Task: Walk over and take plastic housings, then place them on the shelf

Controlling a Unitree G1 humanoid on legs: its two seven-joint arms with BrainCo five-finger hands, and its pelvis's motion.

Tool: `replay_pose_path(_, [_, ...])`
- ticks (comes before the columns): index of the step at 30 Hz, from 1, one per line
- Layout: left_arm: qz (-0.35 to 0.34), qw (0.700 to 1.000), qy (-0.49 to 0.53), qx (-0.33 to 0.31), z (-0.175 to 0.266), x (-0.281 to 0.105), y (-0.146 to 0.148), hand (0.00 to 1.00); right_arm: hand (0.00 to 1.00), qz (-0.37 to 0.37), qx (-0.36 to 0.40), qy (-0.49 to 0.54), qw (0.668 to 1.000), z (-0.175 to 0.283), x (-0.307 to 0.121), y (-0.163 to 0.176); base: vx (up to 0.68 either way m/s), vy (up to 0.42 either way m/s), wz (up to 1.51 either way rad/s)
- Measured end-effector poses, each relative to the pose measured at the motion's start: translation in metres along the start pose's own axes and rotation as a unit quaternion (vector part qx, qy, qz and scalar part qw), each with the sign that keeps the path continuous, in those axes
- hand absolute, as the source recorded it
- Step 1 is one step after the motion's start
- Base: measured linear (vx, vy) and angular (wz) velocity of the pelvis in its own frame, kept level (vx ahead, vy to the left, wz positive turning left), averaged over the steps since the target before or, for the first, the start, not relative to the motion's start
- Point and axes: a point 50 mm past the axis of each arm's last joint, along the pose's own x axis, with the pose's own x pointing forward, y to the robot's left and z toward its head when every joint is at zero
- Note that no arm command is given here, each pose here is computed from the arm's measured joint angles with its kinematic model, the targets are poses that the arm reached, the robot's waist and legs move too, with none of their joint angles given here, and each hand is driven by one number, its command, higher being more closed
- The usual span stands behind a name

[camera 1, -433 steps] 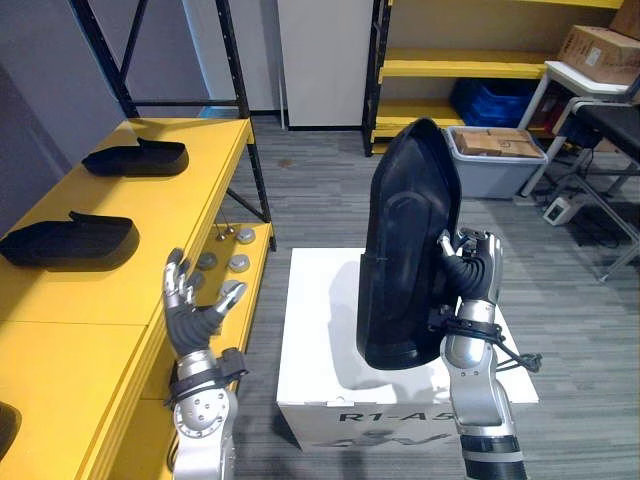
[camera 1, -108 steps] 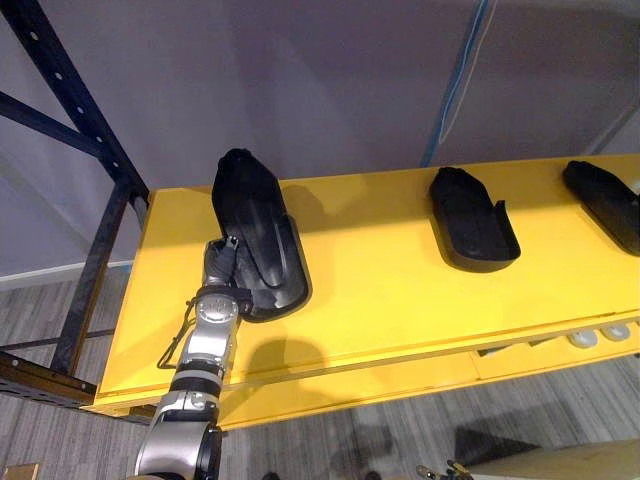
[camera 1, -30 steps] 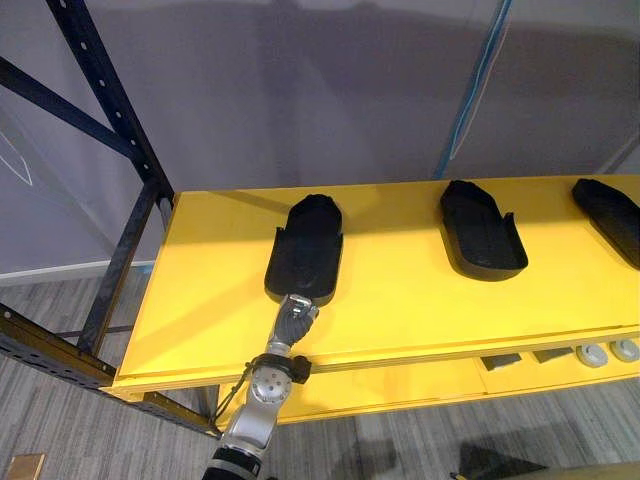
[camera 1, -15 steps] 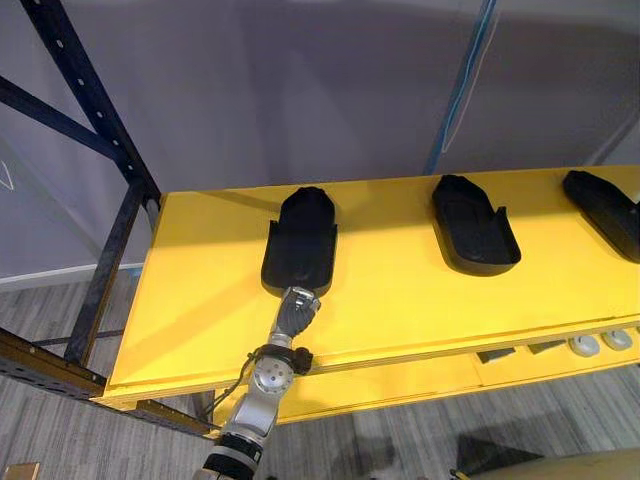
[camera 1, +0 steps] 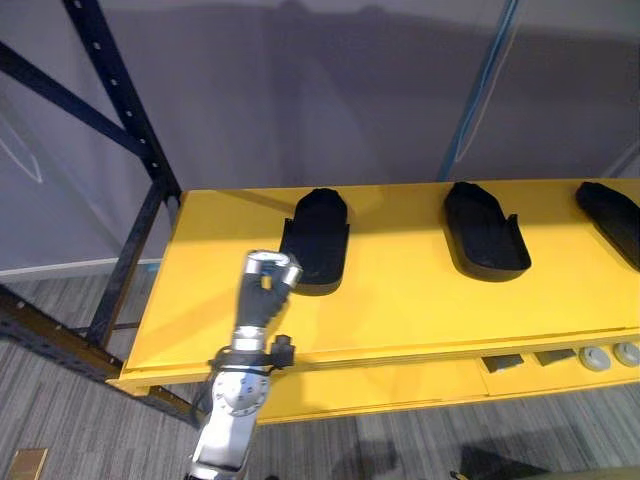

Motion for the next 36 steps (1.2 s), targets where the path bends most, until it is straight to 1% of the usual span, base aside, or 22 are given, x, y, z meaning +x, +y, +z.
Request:
replay_pose_path(1, [0.034,0.999,-0.003,-0.001,0.003,-0.002,0.013,1.0,0.0,0.0,0.0,0.001,1.0,-0.001,0.0,0.0,-0.07,0.004,0.24])
replay_pose_path(2, [0.051,0.999,-0.004,0.001,0.004,-0.003,0.018,1.0,0.0,0.0,-0.001,0.001,1.0,-0.001,0.0,0.0,-0.09,0.004,0.28])
replay_pose_path(4, [0.113,0.994,0.0,-0.008,0.007,-0.01,0.036,1.0,0.0,0.001,-0.009,0.004,1.0,-0.004,-0.001,0.0,-0.07,0.003,0.21])
replay_pose_path(5, [0.129,0.992,0.002,-0.009,0.007,-0.012,0.041,1.0,0.0,0.0,-0.008,0.005,1.0,-0.004,-0.001,0.0,-0.04,0.001,0.2])
replay_pose_path(7, [0.184,0.983,0.014,0.0,0.009,-0.024,0.058,1.0,0.0,-0.003,-0.008,0.007,1.0,-0.006,-0.002,-0.001,-0.03,-0.001,0.23])
replay_pose_path(8, [0.196,0.98,0.018,0.004,0.008,-0.028,0.062,1.0,0.0,-0.004,-0.007,0.007,1.0,-0.007,-0.002,-0.001,-0.03,-0.002,0.24])
replay_pose_path(10, [0.246,0.968,0.044,0.016,0.005,-0.041,0.078,1.0,0.0,-0.007,-0.009,0.007,1.0,-0.007,-0.002,-0.001,-0.04,-0.002,0.19])
replay_pose_path(13, [0.282,0.955,0.082,0.038,-0.004,-0.057,0.093,1.0,0.0,-0.007,-0.01,-0.002,1.0,-0.005,-0.003,0.0,-0.02,-0.003,0.16])
replay_pose_path(15, [0.296,0.944,0.133,0.059,-0.02,-0.071,0.1,1.0,0.0,-0.007,-0.015,-0.006,1.0,-0.005,-0.004,-0.001,-0.04,0.0,0.06])
replay_pose_path(16, [0.295,0.936,0.178,0.067,-0.035,-0.08,0.101,1.0,0.0,-0.005,-0.025,-0.008,1.0,-0.005,-0.004,0.0,-0.03,0.003,0.05])
replay_pose_path(17, [0.294,0.932,0.199,0.071,-0.042,-0.085,0.101,1.0,0.0,-0.003,-0.031,-0.009,0.999,-0.005,-0.004,0.0,-0.04,0.013,0.07])
replay_pose_path(18, [0.289,0.917,0.261,0.083,-0.063,-0.1,0.102,1.0,0.0,0.0,-0.04,-0.016,0.999,-0.002,-0.005,0.001,-0.03,0.012,0.05])
replay_pose_path(19, [0.284,0.909,0.294,0.087,-0.073,-0.109,0.102,1.0,0.0,0.003,-0.046,-0.021,0.999,-0.001,-0.005,0.003,-0.04,0.015,0.03])
replay_pose_path(20, [0.267,0.886,0.367,0.097,-0.094,-0.13,0.099,0.0,0.0,0.007,-0.055,-0.026,0.998,0.001,-0.005,0.005,0.0,0.0,0.0])
replay_pose_path(21, [0.259,0.875,0.395,0.104,-0.102,-0.139,0.098,0.0,0.0,0.009,-0.057,-0.027,0.998,0.002,-0.005,0.006,-0.03,0.008,-0.02])
replay_pose_path(23, [0.222,0.828,0.501,0.119,-0.129,-0.177,0.091,0.0,0.0,0.012,-0.054,-0.036,0.998,0.006,-0.006,0.01,-0.01,0.008,-0.05])
replay_pose_path(24, [0.214,0.812,0.529,0.12,-0.135,-0.189,0.09,0.0,0.0,0.013,-0.053,-0.042,0.998,0.008,-0.006,0.01,-0.01,0.014,-0.16])
replay_pose_path(25, [0.203,0.791,0.565,0.12,-0.142,-0.204,0.088,0.0,0.0,0.014,-0.052,-0.047,0.997,0.011,-0.006,0.011,-0.01,0.011,-0.16])
replay_pose_path(26, [0.192,0.762,0.607,0.116,-0.15,-0.224,0.085,0.0,0.0,0.014,-0.05,-0.054,0.997,0.015,-0.006,0.012,-0.01,0.011,-0.12])
replay_pose_path(28, [0.165,0.721,0.664,0.113,-0.159,-0.25,0.077,0.0,0.0,0.014,-0.048,-0.06,0.997,0.017,-0.006,0.012,-0.01,0.005,-0.04])
replay_pose_path(32, [0.146,0.691,0.699,0.115,-0.163,-0.268,0.079,0.0,0.0,0.004,-0.029,-0.052,0.998,0.015,-0.005,0.009,0.02,0.005,-0.05])
replay_pose_path(36, [0.124,0.675,0.719,0.108,-0.168,-0.275,0.079,0.0,0.0,-0.007,-0.018,-0.04,0.999,0.014,-0.003,0.004,0.05,0.003,-0.07])
